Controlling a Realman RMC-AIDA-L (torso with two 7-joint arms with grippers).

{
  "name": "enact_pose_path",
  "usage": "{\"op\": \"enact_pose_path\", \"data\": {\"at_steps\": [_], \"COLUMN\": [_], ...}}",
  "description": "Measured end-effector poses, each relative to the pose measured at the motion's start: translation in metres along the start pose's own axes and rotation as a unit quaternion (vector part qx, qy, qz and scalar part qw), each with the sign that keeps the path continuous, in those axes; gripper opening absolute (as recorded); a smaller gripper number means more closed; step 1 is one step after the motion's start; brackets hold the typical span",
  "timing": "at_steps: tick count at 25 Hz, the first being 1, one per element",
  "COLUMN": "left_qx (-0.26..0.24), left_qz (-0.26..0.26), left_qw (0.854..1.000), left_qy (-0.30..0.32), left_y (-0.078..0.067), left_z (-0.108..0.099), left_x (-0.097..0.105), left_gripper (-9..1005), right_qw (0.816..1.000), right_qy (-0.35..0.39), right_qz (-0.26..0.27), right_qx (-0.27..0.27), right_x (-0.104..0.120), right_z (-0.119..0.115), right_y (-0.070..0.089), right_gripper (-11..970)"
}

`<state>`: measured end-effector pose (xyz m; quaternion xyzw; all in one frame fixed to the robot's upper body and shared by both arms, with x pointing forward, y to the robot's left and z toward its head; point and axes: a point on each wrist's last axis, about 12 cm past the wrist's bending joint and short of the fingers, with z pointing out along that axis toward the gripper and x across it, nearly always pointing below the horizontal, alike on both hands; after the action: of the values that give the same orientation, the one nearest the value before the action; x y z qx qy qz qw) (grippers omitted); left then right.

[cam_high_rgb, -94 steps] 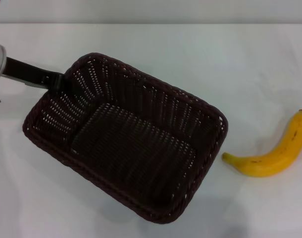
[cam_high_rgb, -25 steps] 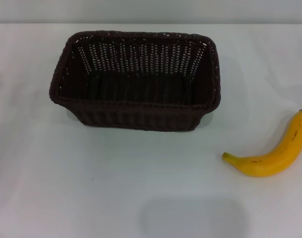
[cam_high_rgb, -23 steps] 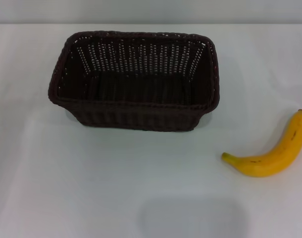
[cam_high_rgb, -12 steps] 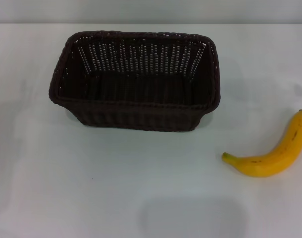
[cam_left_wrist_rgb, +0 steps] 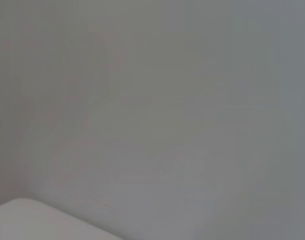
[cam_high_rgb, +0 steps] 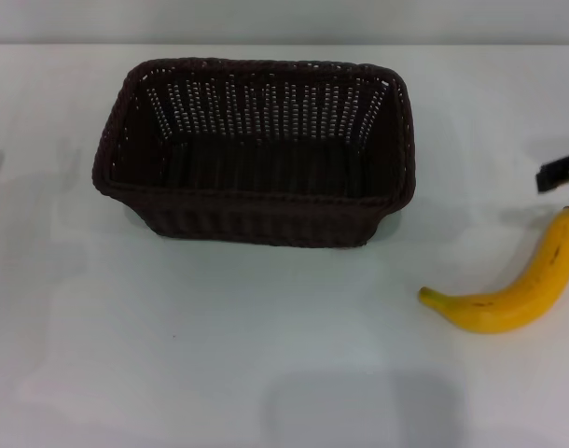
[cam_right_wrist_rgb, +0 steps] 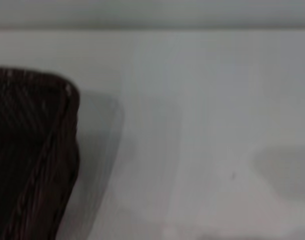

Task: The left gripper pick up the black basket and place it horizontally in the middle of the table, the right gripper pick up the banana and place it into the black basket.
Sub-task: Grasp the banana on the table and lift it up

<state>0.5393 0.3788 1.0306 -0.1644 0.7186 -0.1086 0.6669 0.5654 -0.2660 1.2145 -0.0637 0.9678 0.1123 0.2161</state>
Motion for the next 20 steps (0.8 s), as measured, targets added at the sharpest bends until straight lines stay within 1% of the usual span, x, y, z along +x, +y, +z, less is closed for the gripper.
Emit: {"op": "enact_pose_path", "data": {"at_steps": [2,5,6,7,11,15,20], "left_qx": [0.001,0.003,0.004,0.004,0.007,0.011,0.021], "left_qz": [0.008,0.010,0.009,0.009,0.008,0.012,0.024], "left_qw": [1.000,1.000,1.000,1.000,1.000,1.000,0.999], "left_qy": [0.000,0.002,0.002,0.002,0.002,0.004,0.004], "left_y": [-0.002,-0.005,-0.006,-0.006,-0.009,-0.012,-0.020], "left_z": [0.002,0.004,0.005,0.005,0.007,0.007,0.013], "left_x": [0.000,0.001,0.001,0.001,0.002,0.004,0.005], "left_gripper": [741,742,742,742,742,742,743], "right_qw": [1.000,0.999,0.997,0.997,0.991,0.986,0.983], "right_qy": [0.020,0.035,0.047,0.047,0.083,0.101,0.107], "right_qz": [0.013,0.039,0.057,0.057,0.098,0.129,0.146], "right_qx": [0.005,0.010,0.016,0.016,0.025,0.032,0.031], "right_x": [-0.002,-0.003,-0.001,-0.001,0.004,0.008,0.010], "right_z": [0.002,0.003,0.006,0.006,0.019,0.023,0.026], "right_y": [0.009,0.014,0.011,0.011,0.004,0.000,-0.002], "right_gripper": [850,844,842,840,832,824,814]}}
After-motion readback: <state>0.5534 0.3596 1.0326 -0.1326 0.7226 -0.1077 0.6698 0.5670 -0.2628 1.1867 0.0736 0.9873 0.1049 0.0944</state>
